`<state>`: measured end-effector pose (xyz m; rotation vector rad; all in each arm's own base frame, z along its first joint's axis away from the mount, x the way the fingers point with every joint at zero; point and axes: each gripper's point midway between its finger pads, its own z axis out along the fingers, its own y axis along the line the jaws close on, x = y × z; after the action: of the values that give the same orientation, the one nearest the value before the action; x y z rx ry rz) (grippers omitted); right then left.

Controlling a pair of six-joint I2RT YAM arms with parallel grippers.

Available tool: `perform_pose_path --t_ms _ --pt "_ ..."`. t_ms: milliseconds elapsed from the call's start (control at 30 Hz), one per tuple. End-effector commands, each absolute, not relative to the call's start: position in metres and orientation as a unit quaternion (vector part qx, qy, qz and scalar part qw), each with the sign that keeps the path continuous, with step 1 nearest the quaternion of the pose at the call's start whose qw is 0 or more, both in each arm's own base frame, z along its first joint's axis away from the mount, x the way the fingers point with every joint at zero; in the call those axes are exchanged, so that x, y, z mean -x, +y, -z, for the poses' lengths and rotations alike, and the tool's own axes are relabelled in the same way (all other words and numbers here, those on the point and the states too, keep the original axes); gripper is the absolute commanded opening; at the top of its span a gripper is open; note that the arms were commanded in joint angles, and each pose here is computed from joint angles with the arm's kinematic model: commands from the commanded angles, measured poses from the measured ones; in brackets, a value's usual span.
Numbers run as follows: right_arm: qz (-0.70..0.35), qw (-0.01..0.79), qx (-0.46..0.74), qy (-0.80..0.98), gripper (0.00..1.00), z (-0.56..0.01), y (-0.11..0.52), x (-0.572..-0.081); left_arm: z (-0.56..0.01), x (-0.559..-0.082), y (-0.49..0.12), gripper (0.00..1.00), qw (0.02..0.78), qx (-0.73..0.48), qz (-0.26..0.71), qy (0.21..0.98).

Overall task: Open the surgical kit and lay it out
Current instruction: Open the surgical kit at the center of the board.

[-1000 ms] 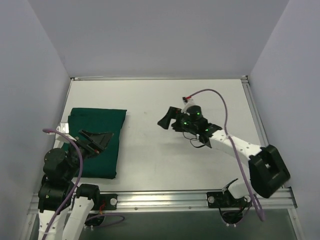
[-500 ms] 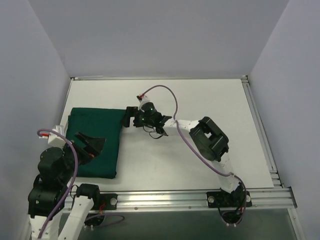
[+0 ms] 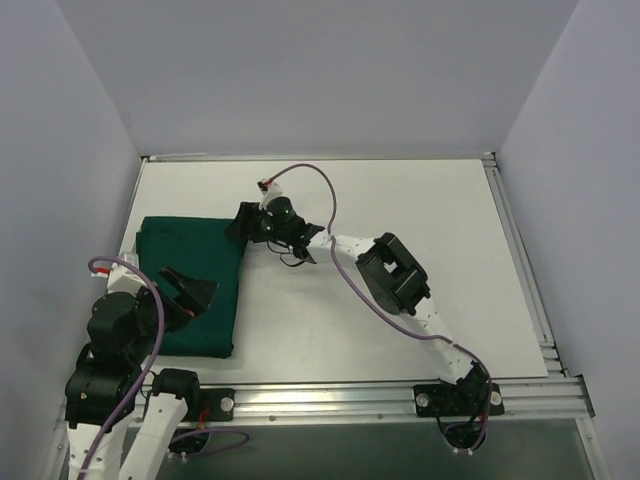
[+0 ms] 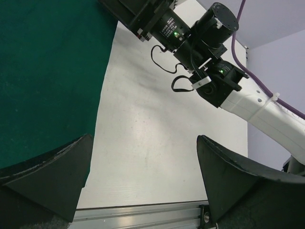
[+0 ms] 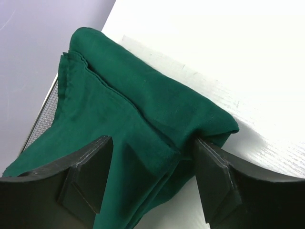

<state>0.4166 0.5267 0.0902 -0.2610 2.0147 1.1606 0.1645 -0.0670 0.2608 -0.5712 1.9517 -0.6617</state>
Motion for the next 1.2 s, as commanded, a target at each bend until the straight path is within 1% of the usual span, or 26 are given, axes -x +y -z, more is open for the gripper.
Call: perform_pose_path --t_ms 0,33,67,100,133,167,200,267,300,333,367,400,467,500,533,600,633,667,733,767,833,1033,1067,1100,1133,1167 --pt "-0.483 0.403 0.092 0.772 0.66 -0.109 0.539 -0.427 -0.273 -0.171 -0.071 1.00 0.493 0.227 0.285 0.790" --pt "-0.487 0.405 0.091 0.768 0.62 -0.112 0.540 -0.428 -0.272 -0.171 -0.071 1.00 0.492 0.227 0.284 0.791" --pt "-0.489 0.404 0.088 0.768 0.61 -0.112 0.540 -0.429 -0.273 -0.172 -0.071 1.00 0.492 0.226 0.284 0.791" --pt "-0.489 0.404 0.087 0.768 0.55 -0.113 0.540 -0.431 -0.273 -0.172 -0.071 1.00 0.492 0.226 0.285 0.791" --pt "-0.488 0.404 0.086 0.769 0.51 -0.113 0.540 -0.433 -0.272 -0.173 -0.072 0.95 0.490 0.225 0.286 0.792" --pt "-0.489 0.404 0.086 0.768 0.46 -0.115 0.542 -0.434 -0.272 -0.174 -0.072 0.95 0.490 0.225 0.286 0.792" --pt "-0.488 0.406 0.088 0.768 0.31 -0.116 0.541 -0.435 -0.271 -0.175 -0.072 0.95 0.488 0.226 0.286 0.793" --pt "-0.480 0.412 0.079 0.770 0.18 -0.117 0.535 -0.439 -0.271 -0.176 -0.074 0.93 0.486 0.225 0.291 0.793" --pt "-0.477 0.416 0.073 0.771 0.07 -0.117 0.530 -0.442 -0.270 -0.177 -0.075 0.93 0.484 0.224 0.291 0.794" --pt "-0.470 0.424 0.061 0.772 0.01 -0.118 0.524 -0.447 -0.268 -0.178 -0.075 0.92 0.482 0.226 0.290 0.795" --pt "-0.472 0.440 0.050 0.762 0.00 -0.132 0.514 -0.455 -0.267 -0.179 -0.076 0.92 0.480 0.225 0.291 0.797" --pt "-0.461 0.438 0.042 0.771 0.00 -0.119 0.503 -0.454 -0.264 -0.182 -0.077 0.92 0.474 0.225 0.290 0.801" --pt "-0.457 0.462 0.019 0.760 0.00 -0.134 0.484 -0.465 -0.259 -0.185 -0.077 0.91 0.464 0.225 0.281 0.809" --pt "-0.452 0.468 0.005 0.760 0.00 -0.134 0.469 -0.475 -0.254 -0.190 -0.077 0.91 0.450 0.229 0.275 0.819" --pt "-0.447 0.460 -0.008 0.767 0.00 -0.121 0.455 -0.474 -0.252 -0.192 -0.078 0.91 0.442 0.228 0.272 0.824" --pt "-0.452 0.474 -0.030 0.755 0.00 -0.133 0.429 -0.487 -0.245 -0.200 -0.082 0.89 0.419 0.226 0.266 0.838" --pt "-0.441 0.468 -0.038 0.765 0.00 -0.118 0.415 -0.485 -0.243 -0.203 -0.083 0.89 0.413 0.226 0.265 0.842" --pt "-0.442 0.477 -0.044 0.758 0.00 -0.131 0.405 -0.487 -0.242 -0.206 -0.084 0.88 0.409 0.226 0.265 0.843" --pt "-0.423 0.483 -0.066 0.764 0.00 -0.121 0.372 -0.490 -0.235 -0.213 -0.088 0.85 0.391 0.228 0.267 0.851" --pt "-0.423 0.493 -0.068 0.757 0.00 -0.134 0.362 -0.489 -0.234 -0.217 -0.090 0.84 0.389 0.230 0.270 0.850" --pt "-0.403 0.502 -0.087 0.760 0.00 -0.133 0.334 -0.492 -0.227 -0.223 -0.092 0.82 0.376 0.237 0.271 0.854" --pt "-0.327 0.491 -0.164 0.790 0.00 -0.110 0.245 -0.458 -0.211 -0.240 -0.096 0.71 0.367 0.254 0.277 0.851" --pt "-0.323 0.500 -0.175 0.784 0.00 -0.122 0.232 -0.453 -0.208 -0.244 -0.097 0.67 0.365 0.257 0.278 0.850" --pt "-0.309 0.485 -0.185 0.797 0.00 -0.104 0.220 -0.438 -0.204 -0.247 -0.096 0.65 0.363 0.264 0.277 0.850" --pt "-0.301 0.483 -0.193 0.800 0.00 -0.101 0.212 -0.429 -0.198 -0.252 -0.097 0.63 0.364 0.267 0.279 0.847" --pt "-0.300 0.492 -0.202 0.792 0.00 -0.113 0.204 -0.422 -0.189 -0.255 -0.101 0.59 0.351 0.274 0.283 0.850"
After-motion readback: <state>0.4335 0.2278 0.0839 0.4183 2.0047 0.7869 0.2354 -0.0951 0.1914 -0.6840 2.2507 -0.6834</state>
